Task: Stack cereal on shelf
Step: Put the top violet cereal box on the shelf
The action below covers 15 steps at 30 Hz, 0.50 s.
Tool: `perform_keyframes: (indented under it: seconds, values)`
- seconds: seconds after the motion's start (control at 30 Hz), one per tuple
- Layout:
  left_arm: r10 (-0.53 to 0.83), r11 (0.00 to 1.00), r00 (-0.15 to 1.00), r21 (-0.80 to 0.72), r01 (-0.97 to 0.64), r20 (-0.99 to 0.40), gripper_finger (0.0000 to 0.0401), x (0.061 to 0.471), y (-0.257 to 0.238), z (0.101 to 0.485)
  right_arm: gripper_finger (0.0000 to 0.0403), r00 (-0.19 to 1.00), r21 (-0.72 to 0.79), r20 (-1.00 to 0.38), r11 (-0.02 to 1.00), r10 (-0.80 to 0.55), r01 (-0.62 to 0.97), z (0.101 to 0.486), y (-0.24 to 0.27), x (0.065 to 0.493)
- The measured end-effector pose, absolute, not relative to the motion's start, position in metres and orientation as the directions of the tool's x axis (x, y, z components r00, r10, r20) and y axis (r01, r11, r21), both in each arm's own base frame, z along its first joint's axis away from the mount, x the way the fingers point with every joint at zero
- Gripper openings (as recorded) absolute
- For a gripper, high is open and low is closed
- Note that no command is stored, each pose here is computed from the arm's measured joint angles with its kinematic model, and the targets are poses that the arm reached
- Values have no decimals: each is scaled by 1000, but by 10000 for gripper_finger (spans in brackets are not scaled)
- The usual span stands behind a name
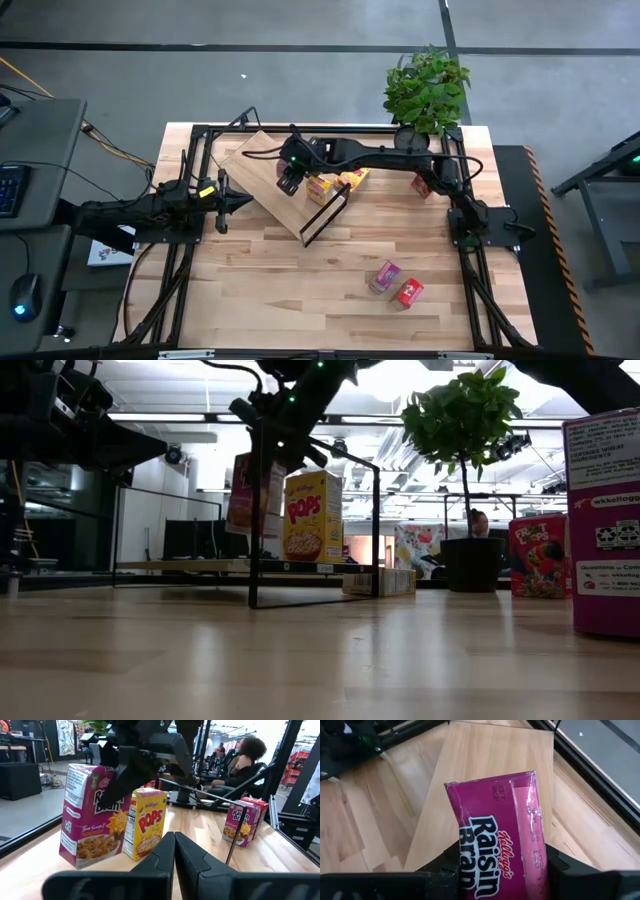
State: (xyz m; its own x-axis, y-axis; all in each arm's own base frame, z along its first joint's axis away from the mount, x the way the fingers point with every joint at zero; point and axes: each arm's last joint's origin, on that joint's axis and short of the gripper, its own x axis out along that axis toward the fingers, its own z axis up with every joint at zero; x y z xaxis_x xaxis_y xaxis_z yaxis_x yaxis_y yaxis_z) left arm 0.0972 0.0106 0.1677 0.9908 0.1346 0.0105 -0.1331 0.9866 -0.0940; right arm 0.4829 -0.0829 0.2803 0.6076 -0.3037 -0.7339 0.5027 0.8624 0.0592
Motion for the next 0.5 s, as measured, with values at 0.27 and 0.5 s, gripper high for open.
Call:
perform_keyframes:
  seconds: [0.27,0.5]
  values:
    - [135,987,991,-94,-133,11,3,97,11,168,138,598,89,-743,842,-300,532,277,-81,484]
    - [135,987,991,-94,-133,11,3,97,11,168,138,563,78,-769,830,-302,552,254,-83,492]
